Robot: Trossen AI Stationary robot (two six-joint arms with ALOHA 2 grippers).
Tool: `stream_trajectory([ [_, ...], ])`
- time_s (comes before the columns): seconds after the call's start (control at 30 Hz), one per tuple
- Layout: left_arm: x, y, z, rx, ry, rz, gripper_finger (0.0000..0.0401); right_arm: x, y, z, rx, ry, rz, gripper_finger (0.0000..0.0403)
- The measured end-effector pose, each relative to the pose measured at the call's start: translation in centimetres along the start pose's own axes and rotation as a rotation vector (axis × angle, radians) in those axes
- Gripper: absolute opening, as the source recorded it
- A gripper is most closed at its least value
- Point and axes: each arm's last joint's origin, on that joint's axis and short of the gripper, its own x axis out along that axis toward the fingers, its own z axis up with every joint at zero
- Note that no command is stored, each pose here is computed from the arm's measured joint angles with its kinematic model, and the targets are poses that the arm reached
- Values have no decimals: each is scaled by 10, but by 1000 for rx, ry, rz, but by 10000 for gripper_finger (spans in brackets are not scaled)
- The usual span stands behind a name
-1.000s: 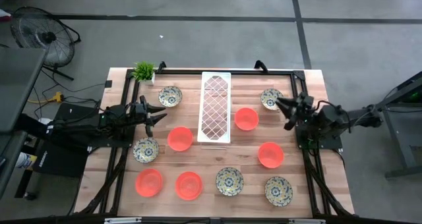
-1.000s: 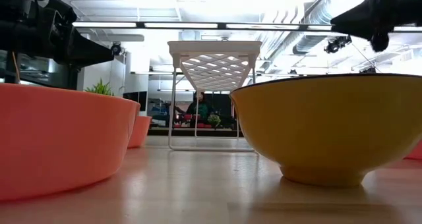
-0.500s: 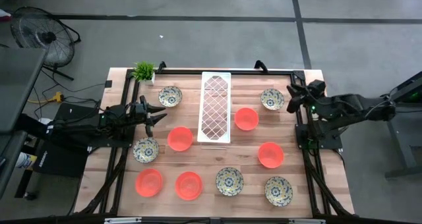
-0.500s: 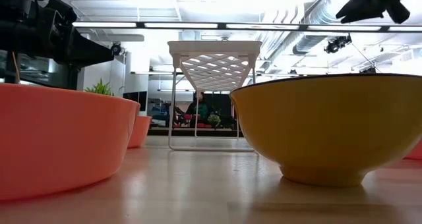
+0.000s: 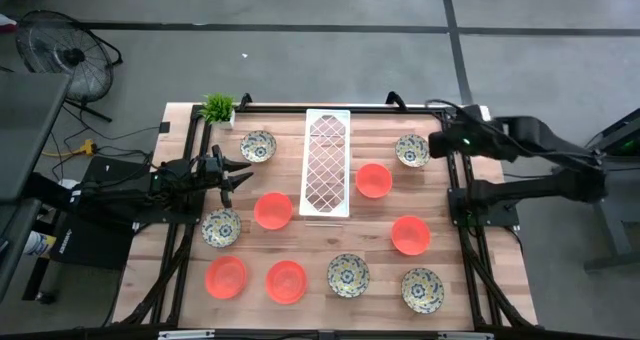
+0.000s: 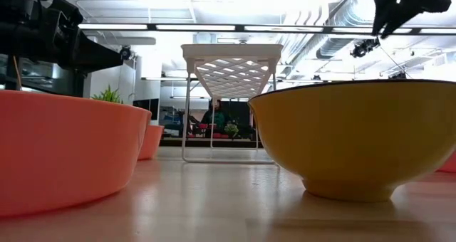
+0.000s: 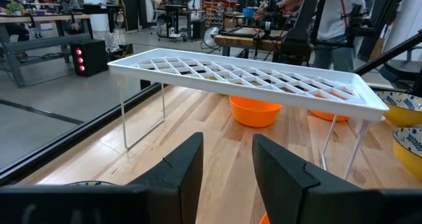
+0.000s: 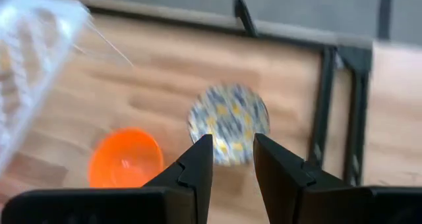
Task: Pick & Place Mini bowls
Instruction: Put the yellow bowl on the shelf
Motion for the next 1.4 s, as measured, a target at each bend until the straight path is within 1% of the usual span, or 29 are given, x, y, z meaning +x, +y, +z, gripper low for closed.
stream_trajectory([
  [0.13,0,0,0,0,0,0,129,17,1,7,24,169,-74,98],
  [0.23,0,0,0,0,0,0,129,30,2,13,31,254,-120,98],
  [0.4,0,0,0,0,0,0,129,51,4,24,3,321,-189,98],
  [0.53,0,0,0,0,0,0,129,67,3,33,18,359,-238,107],
  [0.7,0,0,0,0,0,0,129,96,0,38,67,393,-197,146],
  [0.8,0,0,0,0,0,0,129,114,-10,31,121,407,-233,173],
  [0.9,0,0,0,0,0,0,129,129,-21,21,163,434,-258,189],
  [1.07,0,0,0,0,0,0,129,154,-31,2,209,498,-196,192],
  [1.2,0,0,0,0,0,0,129,171,-36,-11,248,489,-187,193],
  [1.3,0,0,0,0,0,0,129,180,-38,-17,275,487,-151,193],
  [1.4,0,0,0,0,0,0,129,186,-41,-24,303,479,-160,193],
])
